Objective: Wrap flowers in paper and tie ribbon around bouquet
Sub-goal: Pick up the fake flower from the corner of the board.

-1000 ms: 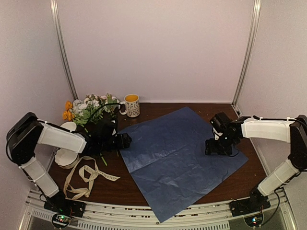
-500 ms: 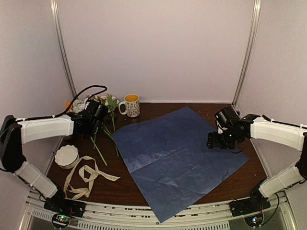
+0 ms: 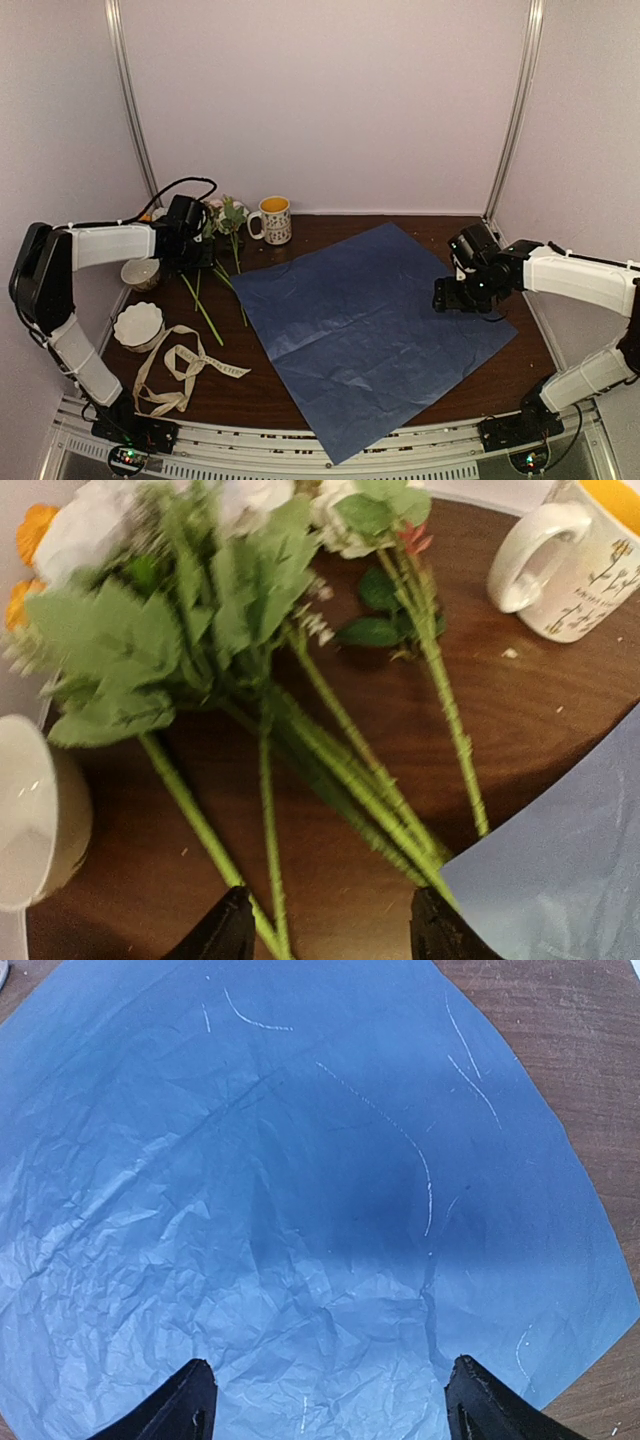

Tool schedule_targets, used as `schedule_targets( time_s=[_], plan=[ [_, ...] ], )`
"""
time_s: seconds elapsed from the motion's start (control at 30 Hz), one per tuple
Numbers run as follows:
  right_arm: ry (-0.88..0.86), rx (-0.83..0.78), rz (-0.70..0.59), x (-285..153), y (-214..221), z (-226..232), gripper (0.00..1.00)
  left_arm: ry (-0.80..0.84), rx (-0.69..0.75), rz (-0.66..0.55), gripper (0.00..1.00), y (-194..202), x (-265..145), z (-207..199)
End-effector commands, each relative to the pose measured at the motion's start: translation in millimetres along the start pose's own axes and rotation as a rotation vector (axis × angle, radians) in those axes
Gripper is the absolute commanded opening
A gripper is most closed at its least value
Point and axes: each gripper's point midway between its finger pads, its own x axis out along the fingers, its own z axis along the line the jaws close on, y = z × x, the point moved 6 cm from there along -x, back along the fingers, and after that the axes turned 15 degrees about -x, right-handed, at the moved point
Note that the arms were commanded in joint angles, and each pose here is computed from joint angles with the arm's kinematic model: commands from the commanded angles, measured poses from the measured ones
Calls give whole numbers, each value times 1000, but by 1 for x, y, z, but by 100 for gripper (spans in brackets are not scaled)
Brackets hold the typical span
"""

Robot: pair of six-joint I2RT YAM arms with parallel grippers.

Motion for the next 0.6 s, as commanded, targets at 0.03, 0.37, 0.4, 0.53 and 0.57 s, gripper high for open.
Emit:
schedule_targets(
  time_s=[0.03,0.37,0.4,0.53,0.57],
  plan=[
    [14,-8,-13,0,-5,1,80,115,40,26,56,-25,35,-44],
    [20,-10,1,-8,1,-3,80,73,81,119,60,-24,85,-77],
    [26,-10,1,-9,2,-4,80,71,83,127,59,-23,89,-79],
    [44,-7,-5,-15,4,-8,81,22,62,184,56,-11,100,-73],
    [47,-7,-10,-16,4,-9,81,28,46,201,55,-5,101,-73]
  ],
)
